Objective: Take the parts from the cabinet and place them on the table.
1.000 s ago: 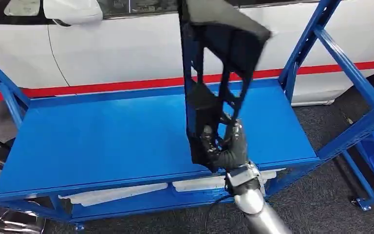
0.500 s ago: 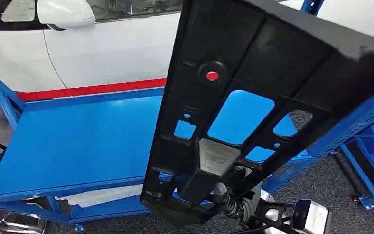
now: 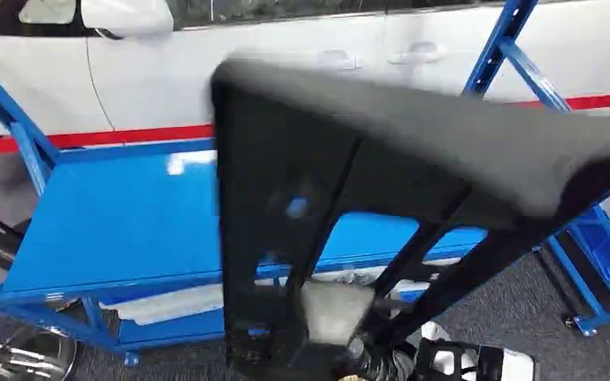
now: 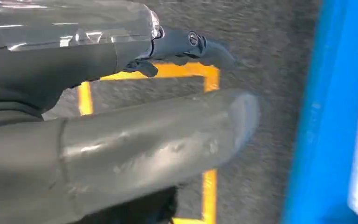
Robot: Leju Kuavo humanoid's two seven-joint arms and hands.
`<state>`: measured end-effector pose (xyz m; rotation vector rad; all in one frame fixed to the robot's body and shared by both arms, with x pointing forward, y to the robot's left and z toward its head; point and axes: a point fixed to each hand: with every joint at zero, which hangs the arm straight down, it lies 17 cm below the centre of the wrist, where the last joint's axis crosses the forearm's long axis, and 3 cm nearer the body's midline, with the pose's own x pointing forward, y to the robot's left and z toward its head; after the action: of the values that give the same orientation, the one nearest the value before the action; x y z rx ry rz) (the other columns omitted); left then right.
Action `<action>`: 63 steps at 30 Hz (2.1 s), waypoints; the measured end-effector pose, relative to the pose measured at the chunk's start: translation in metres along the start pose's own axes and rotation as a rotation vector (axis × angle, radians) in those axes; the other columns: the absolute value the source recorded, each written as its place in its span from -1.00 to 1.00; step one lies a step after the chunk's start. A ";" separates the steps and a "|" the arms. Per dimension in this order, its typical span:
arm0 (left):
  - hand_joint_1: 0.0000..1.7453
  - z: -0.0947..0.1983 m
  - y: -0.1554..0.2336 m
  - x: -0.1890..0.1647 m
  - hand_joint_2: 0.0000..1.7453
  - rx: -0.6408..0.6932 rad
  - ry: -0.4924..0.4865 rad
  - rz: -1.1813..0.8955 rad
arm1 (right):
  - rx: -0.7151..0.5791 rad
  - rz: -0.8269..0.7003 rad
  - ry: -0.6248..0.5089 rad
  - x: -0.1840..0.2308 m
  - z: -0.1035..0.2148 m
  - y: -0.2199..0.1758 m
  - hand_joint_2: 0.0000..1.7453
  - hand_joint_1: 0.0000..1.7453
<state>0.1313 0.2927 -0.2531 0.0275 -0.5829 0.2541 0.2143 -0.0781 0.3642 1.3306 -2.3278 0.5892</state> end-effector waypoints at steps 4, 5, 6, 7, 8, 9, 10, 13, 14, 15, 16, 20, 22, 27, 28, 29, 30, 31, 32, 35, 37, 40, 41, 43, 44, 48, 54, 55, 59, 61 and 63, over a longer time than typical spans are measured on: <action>-1.00 0.001 0.003 -0.015 -1.00 0.018 0.078 -0.018 | 0.021 0.063 0.067 -0.012 0.013 0.004 1.00 1.00; -1.00 0.001 0.003 -0.017 -1.00 0.019 0.087 -0.021 | 0.020 0.071 0.075 -0.013 0.015 0.003 1.00 1.00; -1.00 0.001 0.002 -0.018 -1.00 0.019 0.092 -0.022 | 0.020 0.081 0.080 -0.013 0.016 0.003 1.00 1.00; -1.00 0.001 0.001 -0.019 -1.00 0.015 0.099 -0.026 | 0.022 0.098 0.087 -0.015 0.016 0.002 1.00 1.00; -1.00 0.002 -0.002 -0.020 -1.00 0.011 0.100 -0.025 | 0.026 0.130 0.099 -0.018 0.017 0.002 1.00 1.00; -1.00 0.002 -0.003 -0.020 -1.00 0.006 0.098 -0.030 | 0.030 0.164 0.109 -0.020 0.018 0.002 1.00 1.00; -1.00 0.002 -0.005 -0.019 -1.00 -0.003 0.092 -0.035 | 0.038 0.202 0.124 -0.022 0.020 0.001 1.00 1.00; -1.00 0.002 -0.007 -0.018 -1.00 -0.014 0.087 -0.046 | 0.056 0.240 0.152 -0.025 0.027 0.002 1.00 1.00; -1.00 0.002 -0.008 -0.018 -1.00 -0.017 0.087 -0.050 | 0.053 0.244 0.151 -0.023 0.027 0.001 1.00 1.00; -1.00 0.002 -0.008 -0.018 -1.00 -0.020 0.088 -0.054 | 0.052 0.246 0.147 -0.022 0.027 0.001 1.00 1.00; -1.00 0.002 -0.008 -0.018 -1.00 -0.020 0.088 -0.055 | 0.052 0.246 0.146 -0.021 0.027 0.002 1.00 1.00; -1.00 0.002 -0.007 -0.021 -1.00 -0.020 0.099 -0.069 | 0.044 0.245 0.160 -0.022 0.030 0.004 1.00 1.00; -1.00 0.002 -0.005 -0.021 -1.00 -0.019 0.104 -0.079 | 0.033 0.254 0.161 -0.022 0.031 0.004 1.00 1.00; -1.00 0.002 0.001 -0.024 -1.00 -0.015 0.122 -0.109 | 0.008 0.274 0.157 -0.019 0.029 0.007 1.00 1.00; -1.00 0.002 0.001 -0.024 -1.00 -0.016 0.122 -0.113 | 0.003 0.275 0.160 -0.019 0.029 0.007 1.00 1.00; -1.00 0.002 0.001 -0.024 -1.00 -0.017 0.123 -0.116 | 0.001 0.273 0.160 -0.019 0.029 0.007 1.00 1.00; -1.00 0.002 0.001 -0.024 -1.00 -0.017 0.123 -0.118 | 0.000 0.272 0.162 -0.019 0.029 0.008 1.00 1.00; -1.00 0.002 0.002 -0.024 -1.00 -0.016 0.123 -0.120 | -0.002 0.269 0.164 -0.019 0.030 0.009 1.00 1.00; -1.00 0.002 0.003 -0.023 -1.00 -0.016 0.123 -0.122 | -0.004 0.268 0.166 -0.020 0.030 0.009 1.00 1.00; -1.00 0.001 0.005 -0.023 -1.00 -0.015 0.122 -0.132 | -0.012 0.268 0.167 -0.020 0.031 0.009 1.00 1.00; -1.00 0.001 0.006 -0.022 -1.00 -0.016 0.118 -0.138 | -0.015 0.270 0.166 -0.019 0.031 0.008 1.00 1.00; -1.00 0.001 0.008 -0.020 -1.00 -0.015 0.108 -0.140 | -0.008 0.272 0.151 -0.016 0.028 0.010 1.00 1.00; -1.00 0.000 0.010 -0.018 -1.00 -0.013 0.104 -0.142 | -0.006 0.271 0.147 -0.016 0.028 0.010 1.00 1.00; -1.00 0.000 0.012 -0.017 -1.00 -0.011 0.100 -0.145 | -0.004 0.269 0.145 -0.016 0.027 0.011 1.00 1.00; -1.00 0.000 0.012 -0.018 -1.00 -0.012 0.101 -0.146 | -0.003 0.268 0.142 -0.015 0.027 0.012 1.00 1.00; -1.00 0.000 0.014 -0.017 -1.00 -0.010 0.100 -0.147 | -0.007 0.255 0.131 -0.014 0.026 0.012 1.00 1.00; -1.00 -0.001 0.017 -0.014 -1.00 -0.006 0.095 -0.150 | -0.006 0.253 0.129 -0.014 0.025 0.013 1.00 1.00; -1.00 -0.001 0.017 -0.014 -1.00 -0.006 0.094 -0.150 | -0.006 0.253 0.129 -0.014 0.025 0.013 1.00 1.00; -1.00 -0.001 0.019 -0.014 -1.00 -0.005 0.095 -0.151 | -0.003 0.248 0.128 -0.014 0.025 0.014 1.00 1.00; -1.00 -0.001 0.019 -0.014 -1.00 -0.005 0.092 -0.151 | -0.004 0.243 0.125 -0.013 0.025 0.014 1.00 1.00; -1.00 -0.001 0.019 -0.013 -1.00 -0.005 0.090 -0.151 | -0.003 0.236 0.123 -0.013 0.026 0.014 1.00 1.00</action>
<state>0.1166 0.3079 -0.2622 0.0549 -0.4893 0.1066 0.2051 -0.0766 0.3340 0.9946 -2.3983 0.7172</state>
